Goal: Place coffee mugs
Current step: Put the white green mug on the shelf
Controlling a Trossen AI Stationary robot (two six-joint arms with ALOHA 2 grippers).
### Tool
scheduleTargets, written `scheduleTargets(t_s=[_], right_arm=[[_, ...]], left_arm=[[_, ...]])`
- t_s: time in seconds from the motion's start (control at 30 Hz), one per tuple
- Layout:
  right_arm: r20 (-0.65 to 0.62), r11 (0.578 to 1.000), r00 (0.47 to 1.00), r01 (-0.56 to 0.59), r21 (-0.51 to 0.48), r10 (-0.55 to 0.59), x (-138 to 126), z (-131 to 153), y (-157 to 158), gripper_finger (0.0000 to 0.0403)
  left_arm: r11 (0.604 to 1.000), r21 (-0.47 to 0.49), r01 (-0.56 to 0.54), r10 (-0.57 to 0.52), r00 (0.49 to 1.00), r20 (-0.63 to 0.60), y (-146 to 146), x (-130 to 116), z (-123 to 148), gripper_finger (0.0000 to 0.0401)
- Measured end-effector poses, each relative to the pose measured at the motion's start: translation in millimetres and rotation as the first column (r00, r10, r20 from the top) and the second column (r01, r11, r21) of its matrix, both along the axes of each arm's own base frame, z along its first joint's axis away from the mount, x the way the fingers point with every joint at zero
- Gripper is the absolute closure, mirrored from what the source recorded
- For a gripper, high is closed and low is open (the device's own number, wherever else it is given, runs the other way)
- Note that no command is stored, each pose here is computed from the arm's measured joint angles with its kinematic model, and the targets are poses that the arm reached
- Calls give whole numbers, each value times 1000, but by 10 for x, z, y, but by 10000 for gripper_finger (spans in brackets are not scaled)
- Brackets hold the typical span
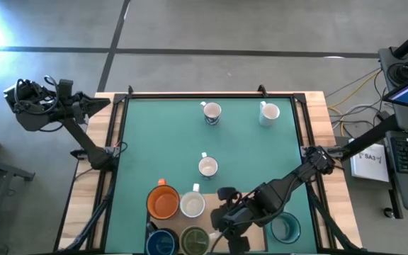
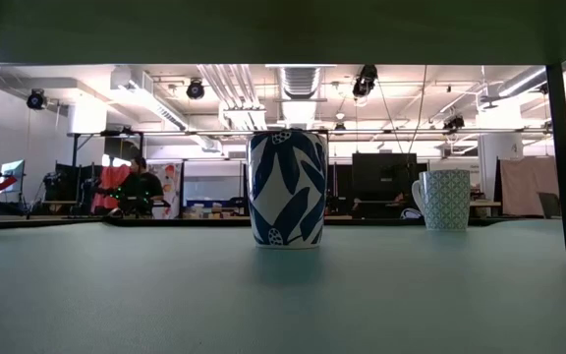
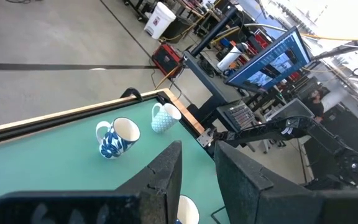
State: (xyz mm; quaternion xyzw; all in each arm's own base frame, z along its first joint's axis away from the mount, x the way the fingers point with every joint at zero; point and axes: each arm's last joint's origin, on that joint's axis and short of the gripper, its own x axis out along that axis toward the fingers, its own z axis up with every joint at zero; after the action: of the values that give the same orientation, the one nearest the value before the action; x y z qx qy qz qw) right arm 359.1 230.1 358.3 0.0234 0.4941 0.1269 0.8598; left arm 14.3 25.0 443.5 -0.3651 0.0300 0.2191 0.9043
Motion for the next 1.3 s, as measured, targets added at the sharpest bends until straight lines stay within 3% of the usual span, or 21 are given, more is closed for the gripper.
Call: scheduleTargets(t_s=[0.7, 1.3], right_arm=[[-106, 987, 994, 36, 154, -20, -110, 10, 157, 327], [-44, 981, 999, 18, 192, -10, -26, -101, 243, 330]], left_arm=[[1000, 7, 4, -4, 1000, -4, -1, 0, 0, 322], [1000, 5, 6, -6, 1000, -5, 1, -1, -1, 322]])
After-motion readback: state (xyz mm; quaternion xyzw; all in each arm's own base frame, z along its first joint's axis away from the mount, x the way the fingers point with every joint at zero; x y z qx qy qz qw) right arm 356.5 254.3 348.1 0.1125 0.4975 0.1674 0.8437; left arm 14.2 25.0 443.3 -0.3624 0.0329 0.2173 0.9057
